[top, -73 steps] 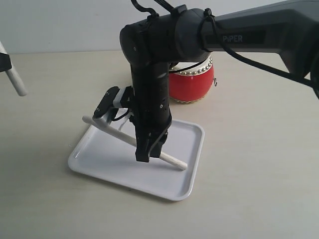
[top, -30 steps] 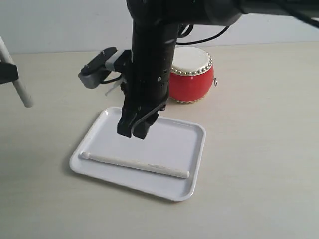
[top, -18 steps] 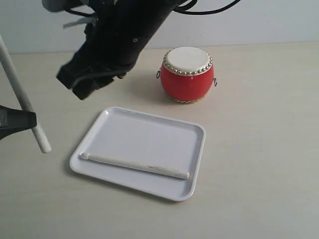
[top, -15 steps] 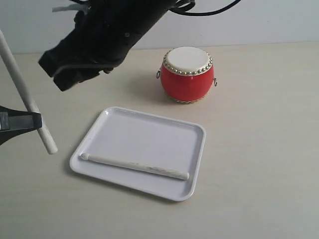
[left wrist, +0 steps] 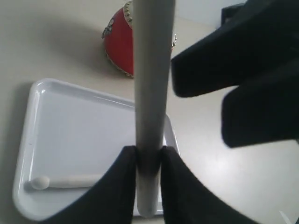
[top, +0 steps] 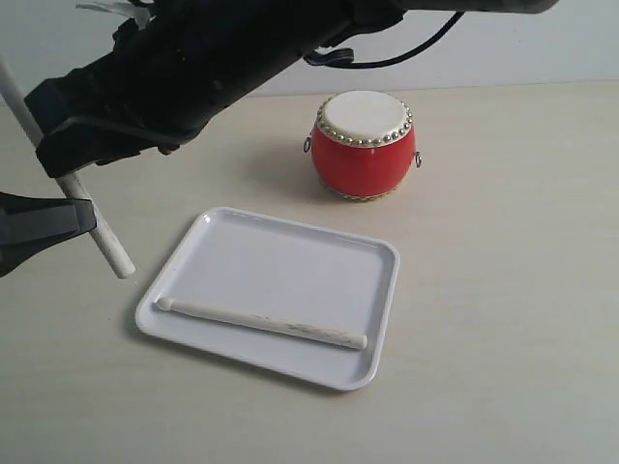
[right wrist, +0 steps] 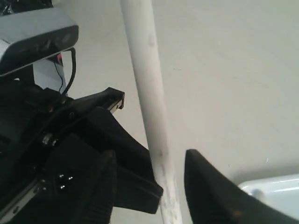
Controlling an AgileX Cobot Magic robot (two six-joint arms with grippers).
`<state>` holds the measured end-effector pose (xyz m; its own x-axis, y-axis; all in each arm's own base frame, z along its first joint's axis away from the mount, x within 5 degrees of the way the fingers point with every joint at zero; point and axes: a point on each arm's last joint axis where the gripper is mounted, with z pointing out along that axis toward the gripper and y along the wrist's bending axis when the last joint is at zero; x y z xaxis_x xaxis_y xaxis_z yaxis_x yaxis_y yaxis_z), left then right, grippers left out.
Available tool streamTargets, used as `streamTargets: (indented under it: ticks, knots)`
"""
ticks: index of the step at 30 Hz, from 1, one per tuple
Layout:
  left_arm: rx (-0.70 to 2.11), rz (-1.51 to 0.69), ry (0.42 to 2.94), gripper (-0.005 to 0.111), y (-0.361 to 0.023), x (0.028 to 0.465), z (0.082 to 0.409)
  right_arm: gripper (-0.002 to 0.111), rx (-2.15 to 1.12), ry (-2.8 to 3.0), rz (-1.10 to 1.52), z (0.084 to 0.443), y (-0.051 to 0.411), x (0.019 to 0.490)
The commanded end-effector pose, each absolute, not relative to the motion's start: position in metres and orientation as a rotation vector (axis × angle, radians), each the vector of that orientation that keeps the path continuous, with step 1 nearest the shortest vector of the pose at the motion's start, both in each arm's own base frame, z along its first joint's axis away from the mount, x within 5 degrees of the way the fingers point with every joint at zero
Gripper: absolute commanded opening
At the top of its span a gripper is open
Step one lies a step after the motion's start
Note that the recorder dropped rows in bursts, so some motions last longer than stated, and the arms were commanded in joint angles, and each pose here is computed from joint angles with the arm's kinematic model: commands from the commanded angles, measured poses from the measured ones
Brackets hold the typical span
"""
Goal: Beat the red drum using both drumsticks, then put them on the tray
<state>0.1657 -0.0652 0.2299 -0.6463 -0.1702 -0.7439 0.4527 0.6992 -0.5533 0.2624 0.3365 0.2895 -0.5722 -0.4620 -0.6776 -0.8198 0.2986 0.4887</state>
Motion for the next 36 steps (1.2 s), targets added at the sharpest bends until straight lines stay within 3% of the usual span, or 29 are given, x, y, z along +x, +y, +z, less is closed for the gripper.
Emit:
streamTargets:
  ticks: [1,26,28,35,36]
  knots:
    - [0.234,-0.981,2.053,0.000,-0.067,0.164,0.232,0.051,-1.176,2.152,1.185,0.279,0.340,0.264]
    - [0.266,-1.021,2.044,0.000,-0.070,0.161,0.234,0.050,-1.154,2.098,1.232,0.273,0.356,0.259]
    - [0.266,-1.021,2.044,0.000,-0.070,0.161,0.234,0.044,-1.154,2.098,1.232,0.273,0.356,0.259]
    - [0.270,-1.019,2.042,0.000,-0.070,0.161,0.234,-0.001,-1.157,2.099,1.234,0.273,0.356,0.258]
    - [0.275,-1.016,2.042,0.000,-0.070,0.161,0.233,0.000,-1.159,2.099,1.236,0.273,0.356,0.258]
